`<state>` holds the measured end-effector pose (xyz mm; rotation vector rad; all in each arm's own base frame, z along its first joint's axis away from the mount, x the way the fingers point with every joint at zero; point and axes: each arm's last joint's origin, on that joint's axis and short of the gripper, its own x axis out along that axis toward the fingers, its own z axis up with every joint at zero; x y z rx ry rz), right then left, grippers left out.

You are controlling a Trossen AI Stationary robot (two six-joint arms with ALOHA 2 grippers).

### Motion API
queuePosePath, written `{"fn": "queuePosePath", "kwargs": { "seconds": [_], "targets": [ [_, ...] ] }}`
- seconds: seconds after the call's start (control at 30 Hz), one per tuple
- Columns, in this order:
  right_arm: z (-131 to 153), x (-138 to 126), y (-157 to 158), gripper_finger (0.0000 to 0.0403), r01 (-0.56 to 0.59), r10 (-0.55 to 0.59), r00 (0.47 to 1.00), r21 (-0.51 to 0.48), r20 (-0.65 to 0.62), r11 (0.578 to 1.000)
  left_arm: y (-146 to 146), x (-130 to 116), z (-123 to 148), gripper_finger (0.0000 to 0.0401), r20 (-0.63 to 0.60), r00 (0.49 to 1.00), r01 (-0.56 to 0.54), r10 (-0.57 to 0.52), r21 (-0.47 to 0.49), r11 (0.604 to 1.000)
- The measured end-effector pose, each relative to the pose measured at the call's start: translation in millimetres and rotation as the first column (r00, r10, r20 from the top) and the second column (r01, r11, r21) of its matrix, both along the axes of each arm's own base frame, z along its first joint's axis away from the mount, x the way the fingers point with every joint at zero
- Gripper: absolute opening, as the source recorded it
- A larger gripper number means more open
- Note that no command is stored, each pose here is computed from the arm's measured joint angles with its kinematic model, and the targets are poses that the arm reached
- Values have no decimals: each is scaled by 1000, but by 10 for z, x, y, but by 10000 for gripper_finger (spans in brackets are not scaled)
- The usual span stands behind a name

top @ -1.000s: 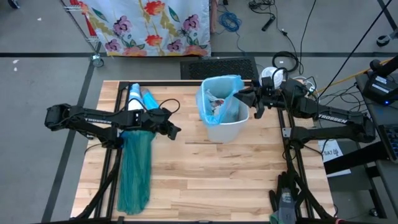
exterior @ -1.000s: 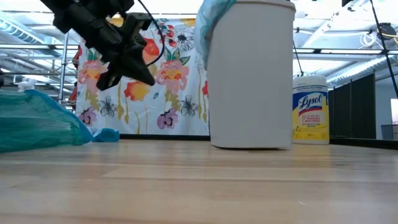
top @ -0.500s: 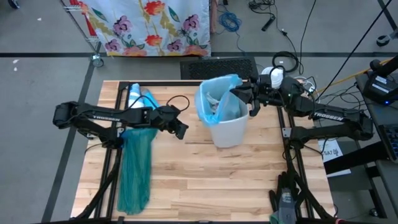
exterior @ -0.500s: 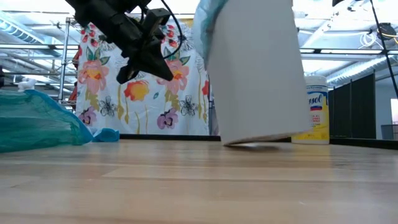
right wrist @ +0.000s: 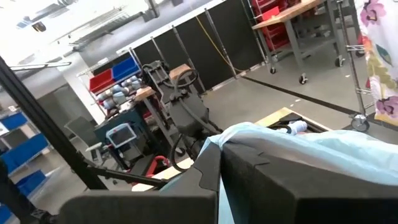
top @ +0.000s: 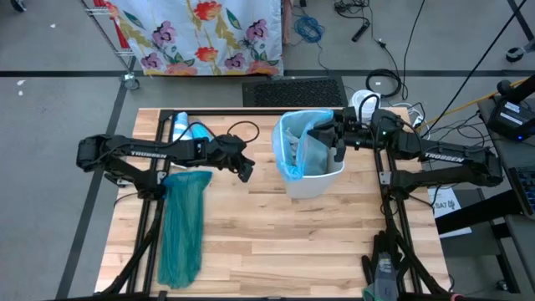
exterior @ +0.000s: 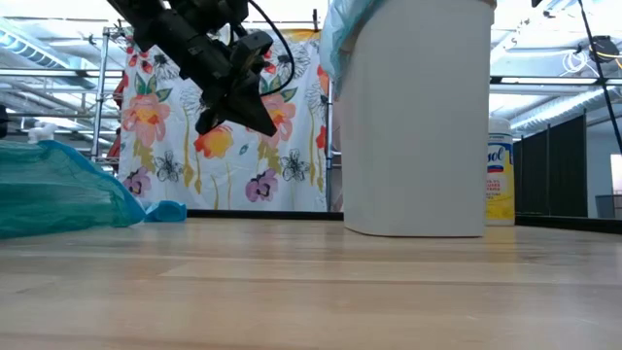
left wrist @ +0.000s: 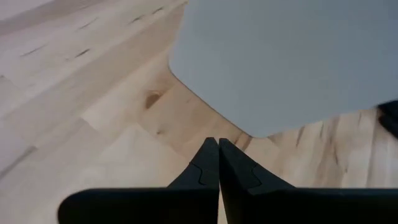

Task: Place trash/remove bag and relplace
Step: Close the blue trash bag

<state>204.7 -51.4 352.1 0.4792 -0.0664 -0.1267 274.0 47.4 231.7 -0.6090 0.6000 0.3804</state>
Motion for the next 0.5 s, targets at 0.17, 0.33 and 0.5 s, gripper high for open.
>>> {"fn": "queuePosePath", "kwargs": {
  "seconds": [0.17, 0.33, 0.5],
  "targets": [
    [0, 0, -1, 0, 4, -4, 1000, 0, 0, 1000, 44, -8, 0, 0, -1, 1000, 19, -19, 1, 1000],
    [-1, 0, -1, 0, 4, -4, 1000, 0, -1, 1000, 48, -9, 0, 0, 1, 1000, 24, -24, -3, 1000],
    [-1, 0, -2, 0, 4, -4, 1000, 0, -1, 1000, 48, -9, 1, 0, 1, 1000, 24, -24, -3, 1000]
  ]
}}
